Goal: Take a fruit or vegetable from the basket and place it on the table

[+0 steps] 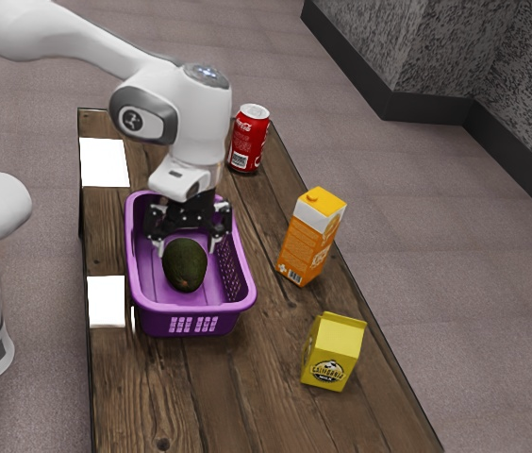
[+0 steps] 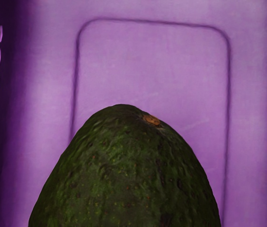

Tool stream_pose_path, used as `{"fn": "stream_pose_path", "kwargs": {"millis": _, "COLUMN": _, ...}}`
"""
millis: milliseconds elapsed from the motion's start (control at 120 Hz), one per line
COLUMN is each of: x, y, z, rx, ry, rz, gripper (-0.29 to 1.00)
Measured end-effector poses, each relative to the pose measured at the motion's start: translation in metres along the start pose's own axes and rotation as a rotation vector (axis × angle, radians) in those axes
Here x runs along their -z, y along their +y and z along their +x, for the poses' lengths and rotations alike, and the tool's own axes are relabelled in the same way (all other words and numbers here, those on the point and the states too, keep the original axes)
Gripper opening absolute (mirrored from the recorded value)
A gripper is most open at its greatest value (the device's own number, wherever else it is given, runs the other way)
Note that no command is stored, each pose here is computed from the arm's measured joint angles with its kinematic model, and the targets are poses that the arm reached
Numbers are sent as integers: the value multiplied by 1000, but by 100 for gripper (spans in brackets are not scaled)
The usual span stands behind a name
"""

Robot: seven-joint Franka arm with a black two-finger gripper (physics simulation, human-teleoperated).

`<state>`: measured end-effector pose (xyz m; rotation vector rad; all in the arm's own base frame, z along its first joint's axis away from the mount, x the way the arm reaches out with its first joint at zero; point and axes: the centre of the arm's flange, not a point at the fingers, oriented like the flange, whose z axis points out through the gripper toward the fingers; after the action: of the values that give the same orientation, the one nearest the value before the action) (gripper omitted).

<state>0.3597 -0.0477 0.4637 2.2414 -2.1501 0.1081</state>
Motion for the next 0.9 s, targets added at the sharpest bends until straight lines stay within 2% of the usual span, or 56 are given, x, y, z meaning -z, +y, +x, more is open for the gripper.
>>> {"fn": "stream_pose_path", "kwargs": {"millis": 900, "x": -31, "y": -10, "z": 13, "rx": 12, "ry": -46, "rz": -23, "gripper": 72}}
